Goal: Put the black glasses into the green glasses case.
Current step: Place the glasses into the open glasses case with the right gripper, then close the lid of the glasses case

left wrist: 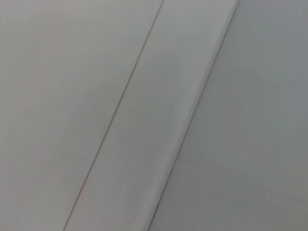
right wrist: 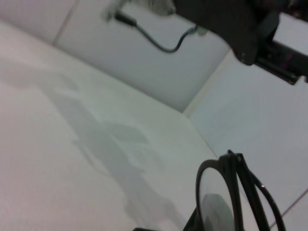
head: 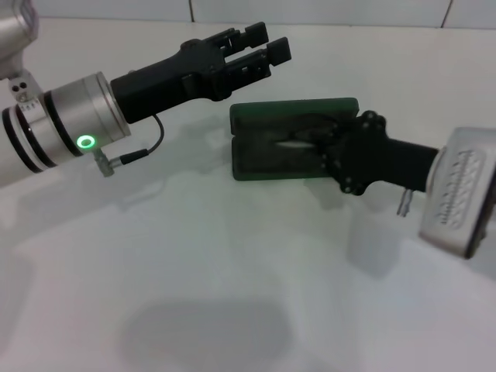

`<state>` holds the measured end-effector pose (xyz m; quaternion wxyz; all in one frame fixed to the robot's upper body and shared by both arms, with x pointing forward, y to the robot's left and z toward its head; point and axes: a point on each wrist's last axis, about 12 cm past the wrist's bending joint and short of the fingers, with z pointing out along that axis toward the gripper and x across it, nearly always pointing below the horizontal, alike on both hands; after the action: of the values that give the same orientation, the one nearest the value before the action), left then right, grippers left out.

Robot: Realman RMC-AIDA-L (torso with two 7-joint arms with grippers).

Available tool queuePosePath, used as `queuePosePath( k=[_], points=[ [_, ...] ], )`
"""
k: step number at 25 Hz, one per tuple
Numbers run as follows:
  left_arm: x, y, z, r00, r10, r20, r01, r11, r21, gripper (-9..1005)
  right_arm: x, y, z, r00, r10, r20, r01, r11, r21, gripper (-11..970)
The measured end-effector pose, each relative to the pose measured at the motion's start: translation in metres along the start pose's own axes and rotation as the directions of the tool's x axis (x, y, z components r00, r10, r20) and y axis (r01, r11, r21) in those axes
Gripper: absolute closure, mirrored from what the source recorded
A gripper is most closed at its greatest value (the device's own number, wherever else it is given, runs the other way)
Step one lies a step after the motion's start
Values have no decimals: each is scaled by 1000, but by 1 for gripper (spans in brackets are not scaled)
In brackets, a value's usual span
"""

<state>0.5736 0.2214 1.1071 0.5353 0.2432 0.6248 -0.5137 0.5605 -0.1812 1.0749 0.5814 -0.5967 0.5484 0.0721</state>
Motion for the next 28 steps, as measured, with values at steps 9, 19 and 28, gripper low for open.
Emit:
queuePosePath(
  k=[9, 19, 28],
  points=[
    [2, 0, 2, 1000, -2, -14, 2, 1000, -3, 347, -9, 14, 22, 988, -70, -138, 71, 997, 7, 818],
    [4, 2, -3, 1000, -4, -17, 4, 1000, -20, 348, -12, 21, 29, 986, -11, -164, 11, 1000, 2, 610],
    [5, 4, -4, 1000, -6, -24, 5, 999, -40, 348, -17, 28, 26, 992, 84, -98, -89, 995, -45, 611]
  ],
)
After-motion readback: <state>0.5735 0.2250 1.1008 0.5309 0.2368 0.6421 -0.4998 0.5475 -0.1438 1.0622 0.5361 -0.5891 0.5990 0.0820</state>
